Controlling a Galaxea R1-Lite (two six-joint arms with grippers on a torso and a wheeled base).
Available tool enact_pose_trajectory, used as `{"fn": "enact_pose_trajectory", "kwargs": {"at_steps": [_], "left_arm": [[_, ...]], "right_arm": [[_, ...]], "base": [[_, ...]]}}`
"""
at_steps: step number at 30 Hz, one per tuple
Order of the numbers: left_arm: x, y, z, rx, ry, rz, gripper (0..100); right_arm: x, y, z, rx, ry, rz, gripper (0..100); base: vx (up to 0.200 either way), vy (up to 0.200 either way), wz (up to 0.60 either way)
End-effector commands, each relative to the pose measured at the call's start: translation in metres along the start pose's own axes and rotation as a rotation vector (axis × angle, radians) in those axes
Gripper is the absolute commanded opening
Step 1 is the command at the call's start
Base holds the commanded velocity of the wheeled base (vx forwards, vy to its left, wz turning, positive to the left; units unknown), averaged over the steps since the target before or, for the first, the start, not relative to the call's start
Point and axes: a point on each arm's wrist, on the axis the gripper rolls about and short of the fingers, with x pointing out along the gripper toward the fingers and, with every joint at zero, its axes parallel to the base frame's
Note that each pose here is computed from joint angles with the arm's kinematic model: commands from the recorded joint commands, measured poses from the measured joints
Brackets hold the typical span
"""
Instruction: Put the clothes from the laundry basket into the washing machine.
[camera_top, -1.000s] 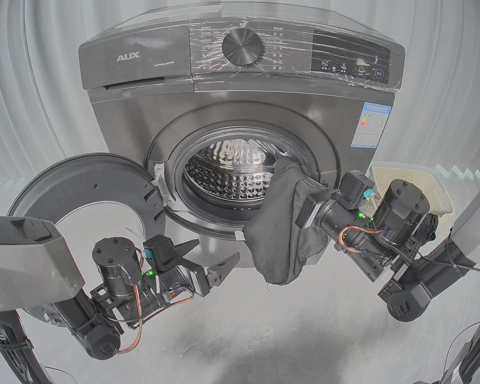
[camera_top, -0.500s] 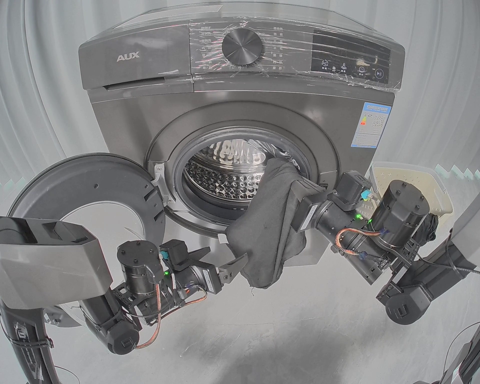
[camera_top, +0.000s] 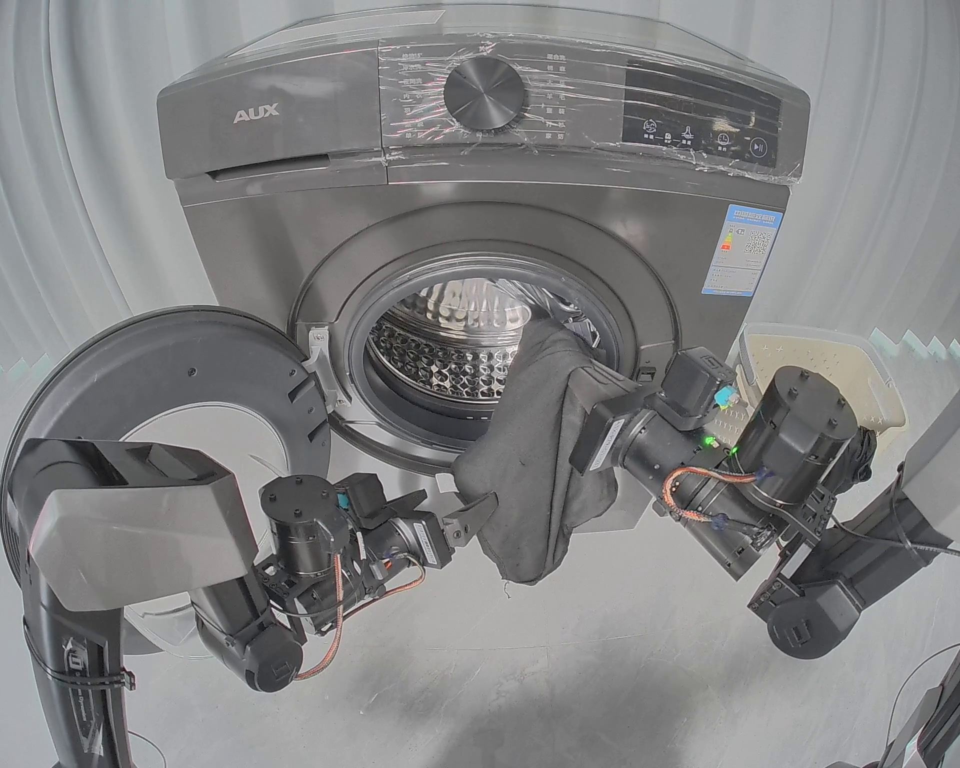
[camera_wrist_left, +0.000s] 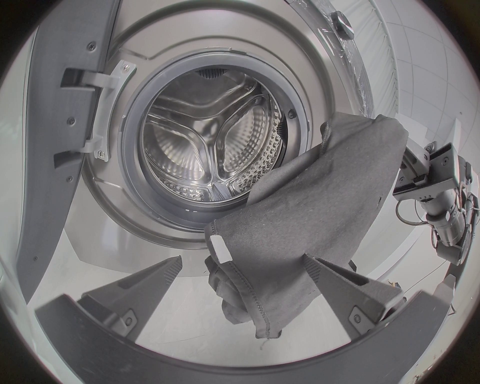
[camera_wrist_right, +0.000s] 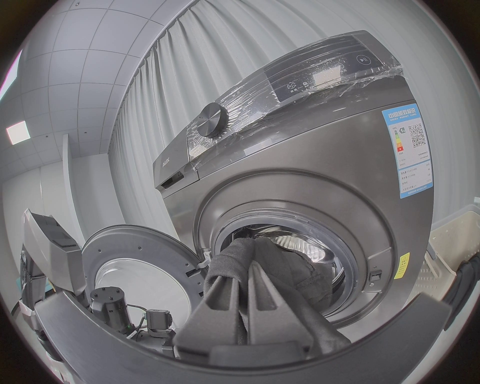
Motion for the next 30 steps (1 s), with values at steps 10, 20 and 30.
{"fn": "enact_pose_trajectory", "kwargs": {"at_steps": [10, 20, 30], "left_arm": [[0.02, 0.011, -0.008, -0.083, 0.015, -0.061, 100], [0.024, 0.009, -0.005, -0.137, 0.012, -0.096, 100], [0.033, 0.012, -0.009, -0.137, 0.006, -0.101, 100]], "right_arm": [[-0.002, 0.006, -0.003, 0.006, 0.01, 0.016, 0], [-0.003, 0.012, -0.004, 0.013, 0.014, 0.031, 0], [-0.004, 0.014, -0.005, 0.018, 0.015, 0.035, 0]], "base": [[0.0, 0.0, 0.0], [0.0, 0.0, 0.0], [0.0, 0.0, 0.0]]}}
